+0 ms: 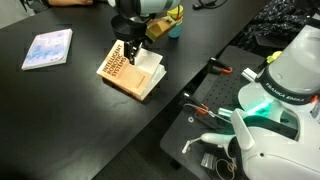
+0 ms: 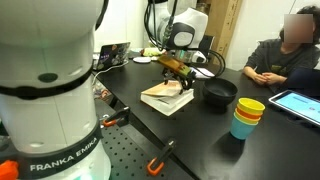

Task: Open the book

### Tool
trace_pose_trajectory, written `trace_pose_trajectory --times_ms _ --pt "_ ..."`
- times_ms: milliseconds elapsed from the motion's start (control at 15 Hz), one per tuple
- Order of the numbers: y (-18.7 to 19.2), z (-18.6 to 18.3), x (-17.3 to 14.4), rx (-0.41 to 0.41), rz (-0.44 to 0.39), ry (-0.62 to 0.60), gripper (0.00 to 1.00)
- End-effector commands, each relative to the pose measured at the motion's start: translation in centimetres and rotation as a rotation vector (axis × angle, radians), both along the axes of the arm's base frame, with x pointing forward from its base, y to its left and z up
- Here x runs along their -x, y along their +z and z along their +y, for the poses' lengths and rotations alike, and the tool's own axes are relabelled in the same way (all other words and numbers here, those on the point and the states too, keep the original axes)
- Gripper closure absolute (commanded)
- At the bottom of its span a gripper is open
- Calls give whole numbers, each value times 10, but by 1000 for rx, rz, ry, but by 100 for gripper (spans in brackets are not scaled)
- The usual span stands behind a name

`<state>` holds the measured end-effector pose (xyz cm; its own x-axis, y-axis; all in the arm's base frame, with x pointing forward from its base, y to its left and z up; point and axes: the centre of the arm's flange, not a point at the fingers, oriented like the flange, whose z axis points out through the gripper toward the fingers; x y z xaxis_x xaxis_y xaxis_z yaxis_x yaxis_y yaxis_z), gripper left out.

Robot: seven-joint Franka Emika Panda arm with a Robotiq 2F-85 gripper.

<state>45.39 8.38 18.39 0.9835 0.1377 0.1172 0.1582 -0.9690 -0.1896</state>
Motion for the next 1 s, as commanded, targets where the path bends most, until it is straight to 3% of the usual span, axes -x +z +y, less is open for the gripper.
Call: trace_pose_trajectory --times_ms 0,667,933 --pt "36 39 2 0 -74 49 0" --pt "80 108 30 -97 18 66 0" --pt "64 124 44 -148 105 47 0"
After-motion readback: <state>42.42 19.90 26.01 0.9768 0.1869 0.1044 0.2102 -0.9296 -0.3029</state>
